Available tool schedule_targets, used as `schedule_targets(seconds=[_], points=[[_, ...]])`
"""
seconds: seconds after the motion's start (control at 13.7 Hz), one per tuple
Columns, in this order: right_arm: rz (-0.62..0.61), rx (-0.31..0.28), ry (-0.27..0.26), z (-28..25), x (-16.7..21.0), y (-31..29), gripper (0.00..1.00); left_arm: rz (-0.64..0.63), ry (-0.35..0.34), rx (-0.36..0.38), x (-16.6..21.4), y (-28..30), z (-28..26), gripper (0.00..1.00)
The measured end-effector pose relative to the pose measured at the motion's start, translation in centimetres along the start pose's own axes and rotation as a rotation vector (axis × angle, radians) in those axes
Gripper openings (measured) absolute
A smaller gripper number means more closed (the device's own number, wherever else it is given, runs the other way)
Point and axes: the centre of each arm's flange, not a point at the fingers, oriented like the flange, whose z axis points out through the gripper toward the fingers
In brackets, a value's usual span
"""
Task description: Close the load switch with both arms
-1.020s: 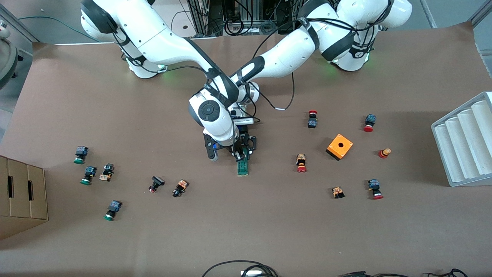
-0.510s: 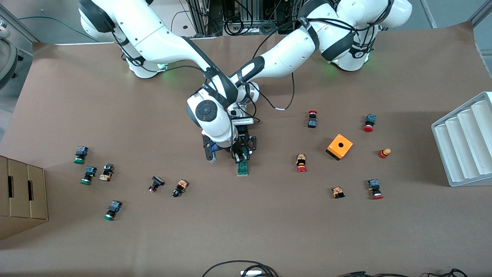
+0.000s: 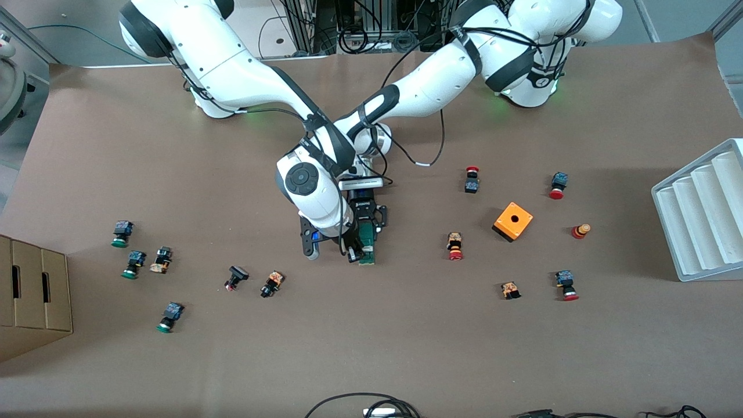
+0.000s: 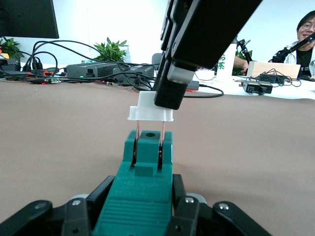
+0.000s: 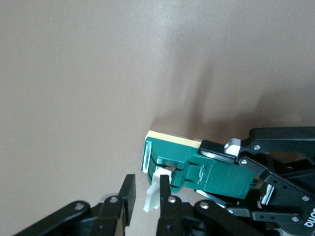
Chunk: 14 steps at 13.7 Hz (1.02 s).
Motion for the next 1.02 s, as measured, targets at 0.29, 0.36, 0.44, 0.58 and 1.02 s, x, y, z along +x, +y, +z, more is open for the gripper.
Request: schedule_targets(seconds=[0.29,0.36,0.44,0.58,1.02], points=[[0.003,0.008,0.0,0.4,0.1,-0.6,0.27,0.0,0.0,0.0,0.0,0.0,0.0,0.51],[0.003,0.01,0.0,0.5,0.1,-0.8,0.27,0.0,0.0,0.0,0.0,0.0,0.0,0.51],[0.004,0.011,0.0,0.6,0.1,-0.9,0.27,0.0,0.0,0.0,0.0,0.0,0.0,0.51],[0.006,0.015,0.001,0.9,0.2,-1.2,0.27,0.0,0.001,0.0,0.0,0.0,0.0,0.51],[0.01,0.021,0.004,2.0,0.6,-1.8,0.29,0.001,0.001,0.0,0.0,0.0,0.0,0.51]])
